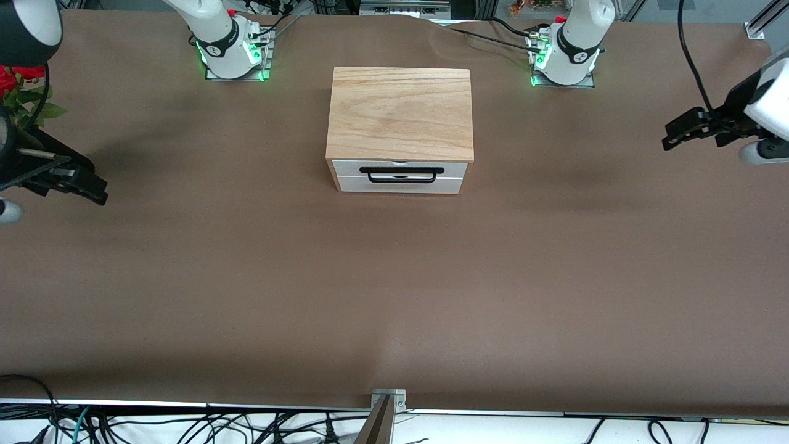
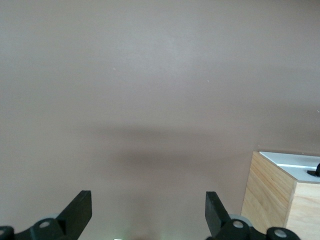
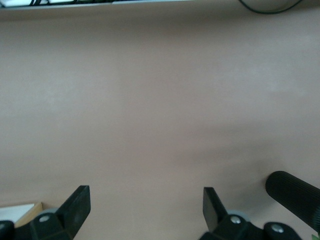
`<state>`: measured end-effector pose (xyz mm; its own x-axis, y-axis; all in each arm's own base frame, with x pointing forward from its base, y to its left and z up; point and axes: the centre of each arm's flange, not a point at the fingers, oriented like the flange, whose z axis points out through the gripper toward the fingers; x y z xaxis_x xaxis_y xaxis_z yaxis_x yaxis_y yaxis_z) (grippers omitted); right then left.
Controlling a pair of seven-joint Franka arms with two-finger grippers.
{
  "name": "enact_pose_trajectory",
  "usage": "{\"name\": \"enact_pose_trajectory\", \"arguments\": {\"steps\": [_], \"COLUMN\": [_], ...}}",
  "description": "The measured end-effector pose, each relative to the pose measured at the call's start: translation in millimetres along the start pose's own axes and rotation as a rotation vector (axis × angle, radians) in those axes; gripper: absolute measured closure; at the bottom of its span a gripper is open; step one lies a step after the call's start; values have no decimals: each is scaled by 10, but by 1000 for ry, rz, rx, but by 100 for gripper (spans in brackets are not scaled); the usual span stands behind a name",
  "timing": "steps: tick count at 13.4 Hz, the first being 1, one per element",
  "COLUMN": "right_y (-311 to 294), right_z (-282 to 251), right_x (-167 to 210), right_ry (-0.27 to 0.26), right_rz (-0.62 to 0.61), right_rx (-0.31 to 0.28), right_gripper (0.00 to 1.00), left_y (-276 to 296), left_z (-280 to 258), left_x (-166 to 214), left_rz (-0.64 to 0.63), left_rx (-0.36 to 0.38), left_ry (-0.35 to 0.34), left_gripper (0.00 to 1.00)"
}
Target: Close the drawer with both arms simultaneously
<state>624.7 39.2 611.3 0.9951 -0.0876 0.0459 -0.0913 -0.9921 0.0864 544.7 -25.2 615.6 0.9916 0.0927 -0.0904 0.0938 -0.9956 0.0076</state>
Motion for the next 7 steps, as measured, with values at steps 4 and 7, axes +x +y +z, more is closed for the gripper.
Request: {"name": "enact_pose_trajectory", "arguments": {"steps": [4,7], "right_y": [124,107], "right_z": [16,106], "right_x": [-118,-132], "right_ry": [-19,-44], "right_rz": [-74,-89], "right_rx": [5,5], "right_gripper": [0,0], "left_y": [-76,-263], "left_z": [10,4], "left_x": [23,43], "left_rz": [-16,-49], "left_rx": [2,-1], "left_ry": [-5,-6], "left_gripper": [0,0]}}
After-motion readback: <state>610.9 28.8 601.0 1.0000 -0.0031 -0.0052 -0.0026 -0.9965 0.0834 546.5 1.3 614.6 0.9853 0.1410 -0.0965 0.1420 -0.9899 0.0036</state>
